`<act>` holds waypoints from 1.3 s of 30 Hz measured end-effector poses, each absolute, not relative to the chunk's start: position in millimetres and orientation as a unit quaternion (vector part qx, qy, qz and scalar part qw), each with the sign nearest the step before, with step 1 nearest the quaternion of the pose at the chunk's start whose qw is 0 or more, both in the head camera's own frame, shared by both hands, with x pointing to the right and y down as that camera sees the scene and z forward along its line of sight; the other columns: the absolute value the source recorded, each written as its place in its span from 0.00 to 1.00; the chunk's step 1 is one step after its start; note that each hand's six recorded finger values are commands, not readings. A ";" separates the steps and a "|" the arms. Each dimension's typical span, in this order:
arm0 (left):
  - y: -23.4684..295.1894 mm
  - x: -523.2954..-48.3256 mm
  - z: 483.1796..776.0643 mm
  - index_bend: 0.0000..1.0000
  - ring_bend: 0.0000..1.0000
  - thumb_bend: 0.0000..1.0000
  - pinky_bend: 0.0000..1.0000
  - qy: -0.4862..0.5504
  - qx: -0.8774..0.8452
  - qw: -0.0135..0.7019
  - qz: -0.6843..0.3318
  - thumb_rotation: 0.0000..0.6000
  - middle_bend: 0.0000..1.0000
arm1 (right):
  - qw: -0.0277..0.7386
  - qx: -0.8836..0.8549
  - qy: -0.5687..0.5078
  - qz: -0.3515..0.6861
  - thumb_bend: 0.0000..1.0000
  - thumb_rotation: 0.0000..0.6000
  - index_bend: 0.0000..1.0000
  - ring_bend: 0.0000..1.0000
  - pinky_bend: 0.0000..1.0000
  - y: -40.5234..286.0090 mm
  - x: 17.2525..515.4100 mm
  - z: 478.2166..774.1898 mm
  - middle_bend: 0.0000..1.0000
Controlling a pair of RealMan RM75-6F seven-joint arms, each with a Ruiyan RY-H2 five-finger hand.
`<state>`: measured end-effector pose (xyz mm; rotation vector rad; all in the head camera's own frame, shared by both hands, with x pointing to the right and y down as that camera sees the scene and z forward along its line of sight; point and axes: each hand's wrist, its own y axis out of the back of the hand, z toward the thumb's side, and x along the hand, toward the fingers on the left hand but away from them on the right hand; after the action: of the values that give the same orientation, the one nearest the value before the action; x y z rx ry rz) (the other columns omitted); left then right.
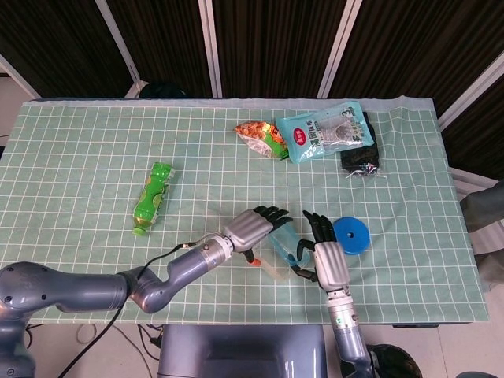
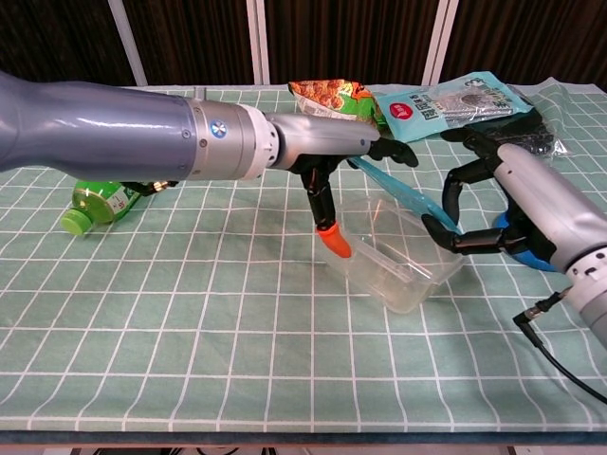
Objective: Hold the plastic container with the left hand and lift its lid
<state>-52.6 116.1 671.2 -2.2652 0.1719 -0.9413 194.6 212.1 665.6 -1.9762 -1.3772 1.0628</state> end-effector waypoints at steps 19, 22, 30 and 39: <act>91.0 -127.2 636.1 0.00 0.00 0.00 0.09 0.138 -0.846 0.357 -0.372 1.00 0.00 | 0.288 -0.680 -0.538 0.407 0.52 1.00 0.42 0.00 0.00 154.2 208.4 646.7 0.05; 85.3 -144.8 627.9 0.00 0.00 0.00 0.09 0.156 -0.838 0.362 -0.377 1.00 0.00 | 0.300 -0.659 -0.537 0.432 0.47 1.00 0.02 0.00 0.00 139.3 220.5 646.1 0.00; 81.7 -193.2 606.2 0.00 0.00 0.00 0.09 0.198 -0.819 0.364 -0.397 1.00 0.00 | 0.307 -0.591 -0.516 0.539 0.37 1.00 0.00 0.00 0.00 112.9 260.3 643.7 0.00; 95.7 -248.2 591.1 0.00 0.00 0.00 0.09 0.239 -0.788 0.361 -0.437 1.00 0.00 | 0.325 -0.554 -0.498 0.582 0.35 1.00 0.00 0.00 0.00 113.5 306.4 609.6 0.00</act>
<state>-248.2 95.7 591.1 -2.0308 0.6159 -1.1251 306.4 113.5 609.6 -1.4525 -1.3054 1.5263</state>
